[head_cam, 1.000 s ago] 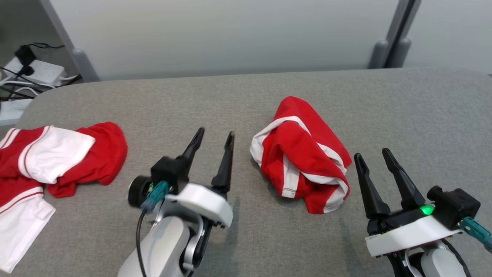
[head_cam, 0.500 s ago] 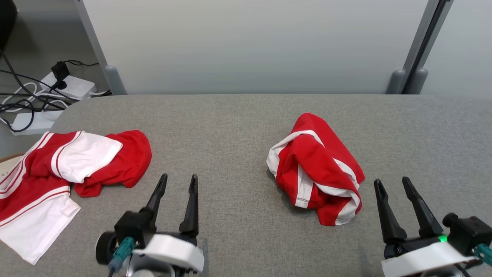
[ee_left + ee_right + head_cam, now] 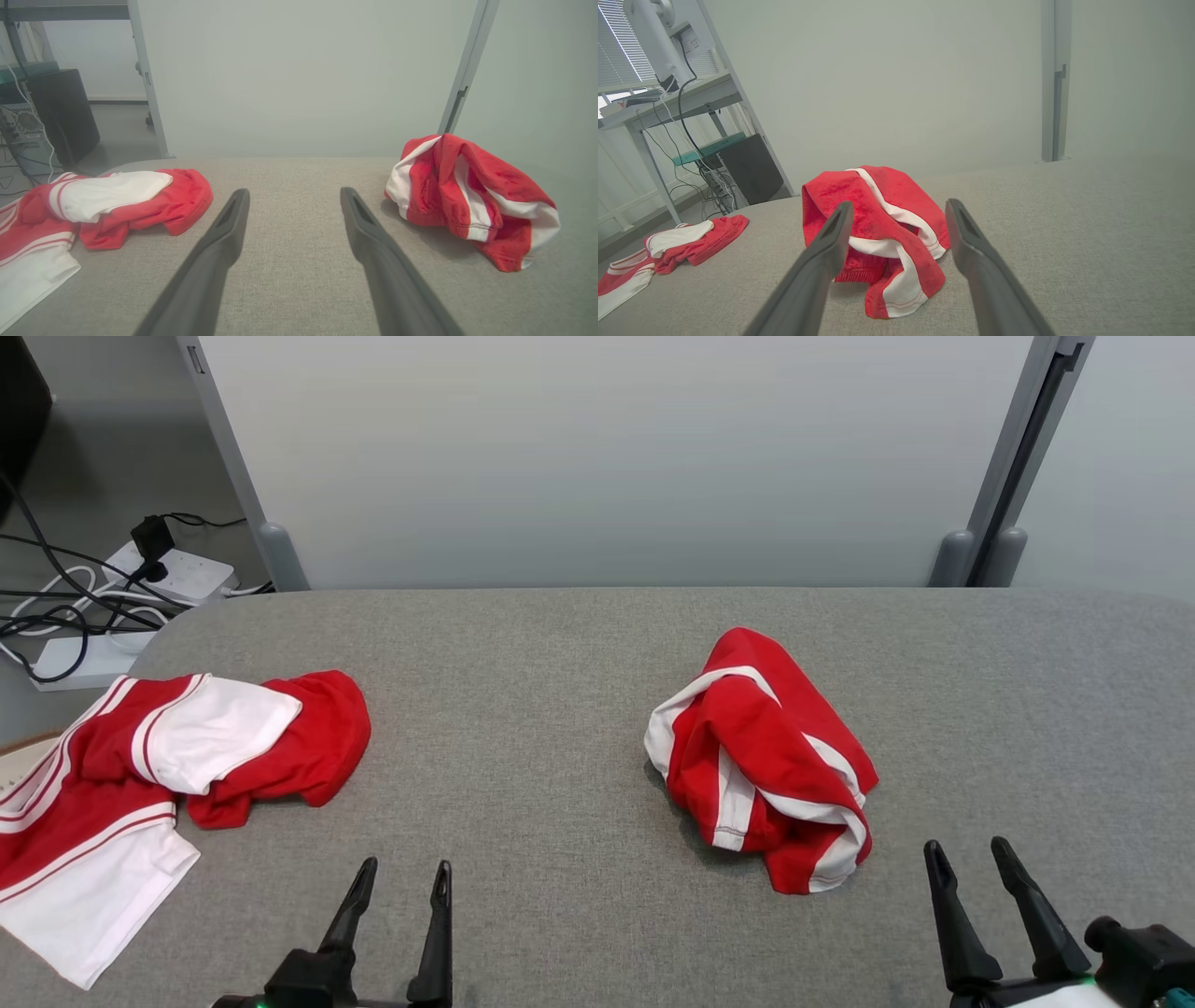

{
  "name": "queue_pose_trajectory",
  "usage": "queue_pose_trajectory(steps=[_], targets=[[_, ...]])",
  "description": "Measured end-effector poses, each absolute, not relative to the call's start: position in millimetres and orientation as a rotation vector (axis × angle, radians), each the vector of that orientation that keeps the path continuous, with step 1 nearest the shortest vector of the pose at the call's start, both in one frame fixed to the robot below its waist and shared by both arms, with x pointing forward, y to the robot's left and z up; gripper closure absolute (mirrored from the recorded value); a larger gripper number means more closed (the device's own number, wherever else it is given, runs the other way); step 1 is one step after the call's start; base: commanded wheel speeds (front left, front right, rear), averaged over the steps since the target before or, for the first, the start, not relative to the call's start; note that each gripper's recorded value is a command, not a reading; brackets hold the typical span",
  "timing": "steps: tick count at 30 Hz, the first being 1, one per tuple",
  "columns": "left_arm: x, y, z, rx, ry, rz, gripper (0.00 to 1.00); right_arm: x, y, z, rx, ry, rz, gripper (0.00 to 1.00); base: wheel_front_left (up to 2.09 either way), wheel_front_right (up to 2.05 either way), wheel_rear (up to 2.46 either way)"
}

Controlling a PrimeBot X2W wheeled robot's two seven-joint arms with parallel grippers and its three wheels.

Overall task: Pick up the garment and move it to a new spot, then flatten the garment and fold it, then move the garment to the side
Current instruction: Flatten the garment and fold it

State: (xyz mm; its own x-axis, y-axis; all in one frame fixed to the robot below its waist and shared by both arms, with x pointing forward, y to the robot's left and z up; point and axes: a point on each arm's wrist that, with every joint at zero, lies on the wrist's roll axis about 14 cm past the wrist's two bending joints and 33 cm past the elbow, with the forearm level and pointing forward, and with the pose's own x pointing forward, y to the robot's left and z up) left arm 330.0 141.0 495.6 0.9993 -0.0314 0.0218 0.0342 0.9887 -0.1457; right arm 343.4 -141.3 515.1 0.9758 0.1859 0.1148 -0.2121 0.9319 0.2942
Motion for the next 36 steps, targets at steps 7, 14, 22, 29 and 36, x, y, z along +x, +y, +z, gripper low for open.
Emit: queue_pose_trajectory(steps=[7, 14, 22, 29, 36], targets=[[324.8, 142.4, 493.4, -0.114, -0.019, -0.026, 0.00, 341.7, -140.5, 507.3, 0.317, -0.061, 0.198, 0.00, 0.00, 0.00, 0.00], [327.6, 142.8, 494.8, -0.119, -0.024, -0.025, 0.00, 340.6, -141.1, 500.0, 0.320, -0.039, 0.190, 0.00, 0.00, 0.00, 0.00], [328.5, 107.1, 473.4, -0.248, 0.076, -0.119, 0.00, 341.0, -149.1, 497.3, 0.318, -0.034, 0.166, 0.00, 0.00, 0.00, 0.00], [344.5, 66.7, 467.0, -0.328, 0.142, -0.246, 0.00, 342.5, -157.6, 494.8, 0.315, -0.029, 0.141, 0.00, 0.00, 0.00, 0.00], [358.3, 21.8, 452.6, -0.494, 0.275, -0.374, 0.00, 350.6, -169.7, 494.4, 0.309, -0.031, 0.106, 0.00, 0.00, 0.00, 0.00]])
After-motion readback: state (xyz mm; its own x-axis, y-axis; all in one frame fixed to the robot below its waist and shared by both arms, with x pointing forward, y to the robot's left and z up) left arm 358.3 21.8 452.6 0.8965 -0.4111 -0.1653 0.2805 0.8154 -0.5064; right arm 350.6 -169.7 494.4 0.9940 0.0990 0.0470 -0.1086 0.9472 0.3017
